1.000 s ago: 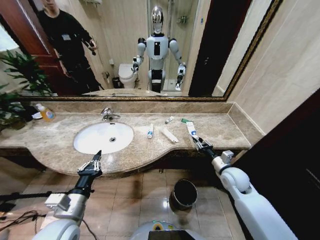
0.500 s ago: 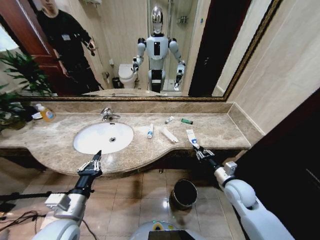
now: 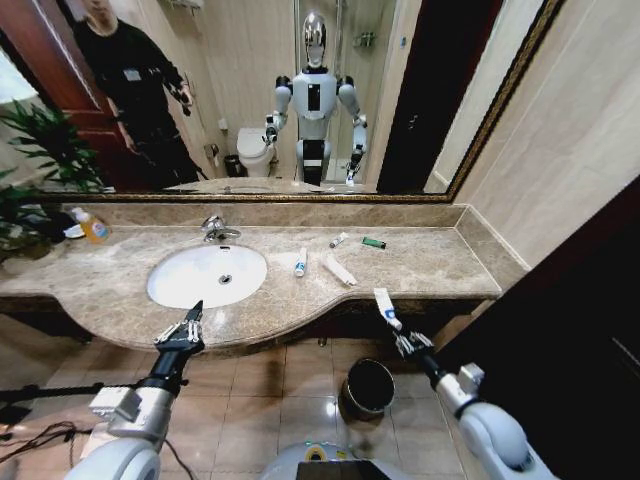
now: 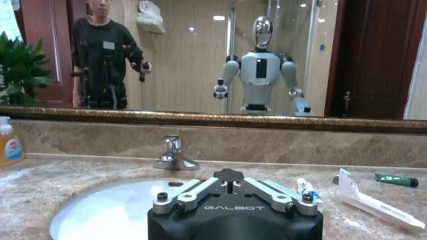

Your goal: Pick up the trash from the sink and place it in the trash bin.

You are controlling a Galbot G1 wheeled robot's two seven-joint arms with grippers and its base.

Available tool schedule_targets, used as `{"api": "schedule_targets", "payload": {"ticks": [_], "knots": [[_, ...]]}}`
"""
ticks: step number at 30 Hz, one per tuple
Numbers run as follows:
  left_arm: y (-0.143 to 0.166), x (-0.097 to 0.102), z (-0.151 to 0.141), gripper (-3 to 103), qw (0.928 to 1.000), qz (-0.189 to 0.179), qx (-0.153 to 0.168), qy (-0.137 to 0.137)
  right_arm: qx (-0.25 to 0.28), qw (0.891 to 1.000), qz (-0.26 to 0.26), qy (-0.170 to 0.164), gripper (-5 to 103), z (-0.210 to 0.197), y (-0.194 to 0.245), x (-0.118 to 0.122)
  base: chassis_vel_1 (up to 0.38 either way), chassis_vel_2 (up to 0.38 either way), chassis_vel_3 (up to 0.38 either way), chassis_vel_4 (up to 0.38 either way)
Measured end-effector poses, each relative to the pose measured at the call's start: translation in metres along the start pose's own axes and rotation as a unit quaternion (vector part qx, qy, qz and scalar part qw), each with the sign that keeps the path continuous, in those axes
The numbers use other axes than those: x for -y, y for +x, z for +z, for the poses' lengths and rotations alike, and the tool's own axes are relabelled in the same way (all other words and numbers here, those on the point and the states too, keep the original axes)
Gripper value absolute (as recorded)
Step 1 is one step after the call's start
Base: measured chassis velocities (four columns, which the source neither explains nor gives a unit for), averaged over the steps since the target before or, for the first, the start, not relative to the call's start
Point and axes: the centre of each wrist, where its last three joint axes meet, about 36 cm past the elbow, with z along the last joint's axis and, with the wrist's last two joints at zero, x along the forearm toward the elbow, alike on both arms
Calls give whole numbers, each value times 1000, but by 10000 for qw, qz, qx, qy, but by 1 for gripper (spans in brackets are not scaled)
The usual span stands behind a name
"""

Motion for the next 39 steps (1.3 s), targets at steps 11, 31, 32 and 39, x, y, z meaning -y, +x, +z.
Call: {"api": "schedule_targets", "payload": {"ticks": [11,31,32,39], "knots": [[0,0,0,0,10000,0,0,0,-358,9993,113,14,25,58,-15,5,0,0,0,0],[0,0,0,0,10000,0,0,0,-1617,9831,832,-202,25,218,-53,41,0,0,0,0],[0,0,0,0,10000,0,0,0,-1712,9811,866,-243,25,227,-51,41,0,0,0,0],[0,0,0,0,10000,0,0,0,-1984,9750,931,-375,25,247,-52,39,0,0,0,0]]}}
